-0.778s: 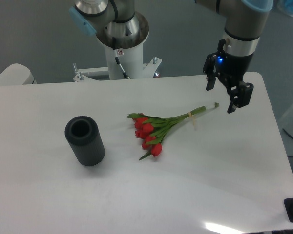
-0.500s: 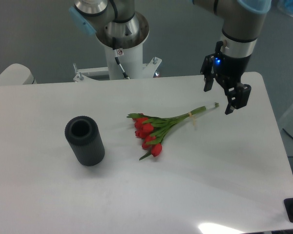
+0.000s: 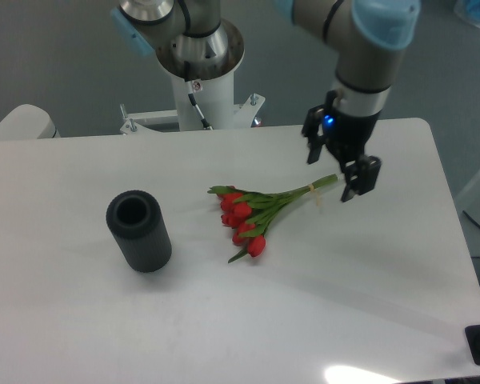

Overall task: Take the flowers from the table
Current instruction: 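Move the open gripper over the tulip stems and lower toward them, then close the gripper around the green tulip stems near the tie, then lift the red tulip bouquet up off the table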

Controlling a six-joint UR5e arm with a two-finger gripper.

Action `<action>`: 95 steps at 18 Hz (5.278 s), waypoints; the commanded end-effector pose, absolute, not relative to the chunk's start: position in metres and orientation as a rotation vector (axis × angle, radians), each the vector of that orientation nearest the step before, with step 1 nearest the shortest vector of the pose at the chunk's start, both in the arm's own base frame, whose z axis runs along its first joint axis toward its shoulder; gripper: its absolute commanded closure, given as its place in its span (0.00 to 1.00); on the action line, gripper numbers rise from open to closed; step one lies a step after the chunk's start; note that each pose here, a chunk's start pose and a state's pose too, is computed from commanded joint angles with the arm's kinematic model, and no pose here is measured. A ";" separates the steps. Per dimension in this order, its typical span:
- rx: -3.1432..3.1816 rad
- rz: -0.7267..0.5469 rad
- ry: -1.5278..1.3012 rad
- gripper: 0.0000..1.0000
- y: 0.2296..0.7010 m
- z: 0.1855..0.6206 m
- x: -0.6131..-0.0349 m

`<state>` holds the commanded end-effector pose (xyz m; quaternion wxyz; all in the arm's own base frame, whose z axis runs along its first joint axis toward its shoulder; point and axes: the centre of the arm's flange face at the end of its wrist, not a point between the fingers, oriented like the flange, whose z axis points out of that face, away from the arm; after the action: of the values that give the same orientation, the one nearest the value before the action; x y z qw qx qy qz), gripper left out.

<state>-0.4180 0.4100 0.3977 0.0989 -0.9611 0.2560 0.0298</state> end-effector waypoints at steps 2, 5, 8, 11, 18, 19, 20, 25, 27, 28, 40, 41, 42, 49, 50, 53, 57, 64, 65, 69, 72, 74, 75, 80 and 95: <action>-2.848 0.079 0.737 0.00 0.409 0.383 -0.408; -2.899 0.013 0.649 0.00 0.403 0.358 -0.398; -3.062 0.005 0.673 0.00 0.387 0.323 -0.397; -3.123 0.024 0.719 0.00 0.389 0.306 -0.389; -3.136 0.050 0.631 0.00 0.376 0.267 -0.386; -3.141 0.040 0.627 0.00 0.376 0.259 -0.385; -3.140 0.039 0.629 0.00 0.374 0.255 -0.384; -3.140 0.043 0.617 0.00 0.368 0.226 -0.378; -3.147 0.021 0.616 0.00 0.367 0.212 -0.377; -3.148 0.014 0.622 0.00 0.368 0.209 -0.377; -3.148 -0.003 0.637 0.30 0.368 0.200 -0.375; -3.147 0.000 0.640 0.45 0.368 0.200 -0.375; -3.147 0.000 0.642 0.53 0.368 0.200 -0.376; -3.142 0.016 0.648 0.68 0.371 0.204 -0.379; -3.140 0.022 0.648 0.68 0.371 0.206 -0.381; -3.132 0.044 0.650 0.68 0.375 0.212 -0.384; -3.097 0.108 0.700 0.69 0.396 0.238 -0.381; -2.973 0.192 0.702 0.70 0.426 0.299 -0.392; -2.934 0.176 0.689 0.70 0.429 0.308 -0.395; -2.801 0.165 0.571 0.70 0.440 0.354 -0.404; -2.663 0.119 0.402 0.70 0.457 0.389 -0.408; -2.575 0.085 0.340 0.70 0.467 0.410 -0.409; -2.534 0.066 0.310 0.71 0.469 0.419 -0.411; -2.402 -0.040 0.196 0.72 0.467 0.435 -0.417; -2.344 -0.103 0.112 0.72 0.474 0.454 -0.403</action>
<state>-0.4031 0.4739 0.4535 0.3861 -0.9205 0.0439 -0.0405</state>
